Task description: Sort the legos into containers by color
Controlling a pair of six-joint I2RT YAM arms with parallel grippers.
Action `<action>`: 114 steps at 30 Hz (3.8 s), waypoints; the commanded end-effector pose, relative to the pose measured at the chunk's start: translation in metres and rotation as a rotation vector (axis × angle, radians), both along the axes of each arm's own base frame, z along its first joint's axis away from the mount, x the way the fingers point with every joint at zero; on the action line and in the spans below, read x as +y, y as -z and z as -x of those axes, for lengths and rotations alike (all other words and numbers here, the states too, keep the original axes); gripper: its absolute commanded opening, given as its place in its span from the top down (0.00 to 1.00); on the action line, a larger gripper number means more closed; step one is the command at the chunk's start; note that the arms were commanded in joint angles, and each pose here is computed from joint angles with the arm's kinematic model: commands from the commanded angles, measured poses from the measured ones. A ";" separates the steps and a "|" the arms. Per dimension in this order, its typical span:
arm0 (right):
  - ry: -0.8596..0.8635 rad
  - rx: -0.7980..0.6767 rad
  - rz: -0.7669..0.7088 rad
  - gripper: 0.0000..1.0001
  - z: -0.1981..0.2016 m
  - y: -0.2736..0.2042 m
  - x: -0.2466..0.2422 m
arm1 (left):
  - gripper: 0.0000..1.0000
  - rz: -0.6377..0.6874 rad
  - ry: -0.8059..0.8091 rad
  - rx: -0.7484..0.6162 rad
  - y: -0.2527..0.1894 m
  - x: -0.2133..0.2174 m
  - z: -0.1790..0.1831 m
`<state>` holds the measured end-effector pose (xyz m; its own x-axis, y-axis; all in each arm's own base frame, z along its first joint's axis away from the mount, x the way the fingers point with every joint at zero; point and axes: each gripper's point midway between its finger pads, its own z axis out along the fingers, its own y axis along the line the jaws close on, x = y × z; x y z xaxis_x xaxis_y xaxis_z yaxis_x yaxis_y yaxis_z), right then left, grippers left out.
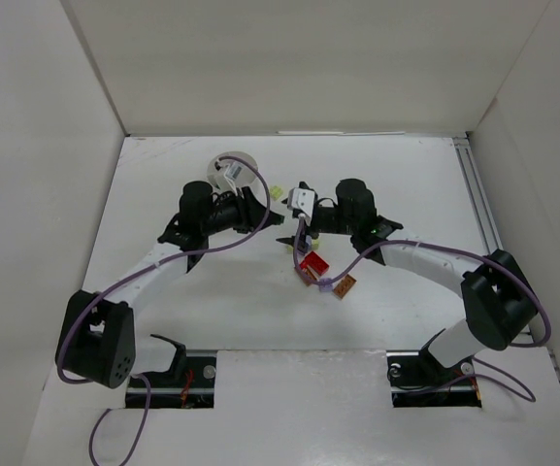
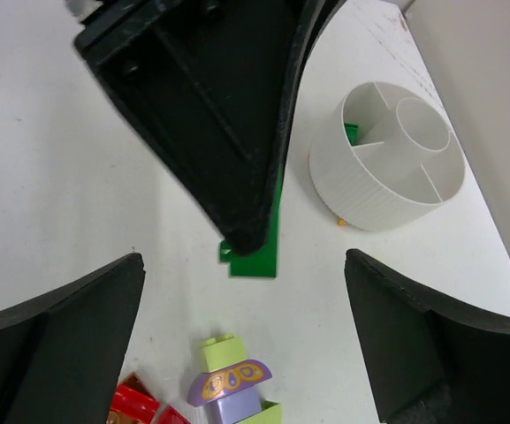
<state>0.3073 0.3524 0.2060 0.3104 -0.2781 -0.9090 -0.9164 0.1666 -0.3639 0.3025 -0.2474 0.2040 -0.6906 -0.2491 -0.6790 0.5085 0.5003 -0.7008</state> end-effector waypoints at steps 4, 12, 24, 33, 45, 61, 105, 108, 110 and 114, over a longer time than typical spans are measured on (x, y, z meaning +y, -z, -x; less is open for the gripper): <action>0.160 -0.029 -0.021 0.00 -0.027 -0.018 -0.022 | 1.00 -0.128 -0.322 -0.079 -0.034 0.061 -0.057; 0.421 0.102 -0.036 0.00 -0.067 0.002 -0.111 | 1.00 -0.293 -0.680 -0.018 -0.016 0.157 -0.126; 0.540 0.147 -0.038 0.00 -0.088 0.014 -0.160 | 0.92 -0.407 -0.723 0.046 0.016 0.168 -0.177; 0.540 0.167 -0.019 0.00 -0.091 0.027 -0.162 | 0.80 -0.398 -0.626 0.049 0.032 0.153 -0.181; 0.539 0.147 0.032 0.00 -0.088 0.030 -0.156 | 0.37 -0.441 -0.619 0.015 0.026 0.157 -0.183; 0.528 0.180 0.150 0.00 -0.123 0.037 -0.055 | 0.00 -0.234 -0.581 -0.094 -0.034 0.132 -0.086; 0.349 0.350 0.261 0.67 -0.174 0.116 0.022 | 0.00 -0.228 -0.595 -0.041 -0.012 0.138 -0.046; 0.283 0.222 0.214 0.70 -0.155 0.081 0.021 | 0.00 -0.198 -0.506 -0.056 -0.015 0.124 -0.042; 0.209 0.187 0.180 0.70 -0.132 0.074 0.024 | 0.00 -0.177 -0.453 -0.061 -0.016 0.114 -0.041; 0.029 0.068 0.043 0.70 -0.082 0.012 0.024 | 0.00 -0.141 -0.340 -0.081 -0.019 0.096 -0.034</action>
<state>0.4088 0.3495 0.1012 -0.0624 -0.5322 -0.8444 -0.9407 0.3141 -0.1285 0.3357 -0.1304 0.1883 -0.5663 -0.3941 -0.7239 0.1783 0.7989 -0.5744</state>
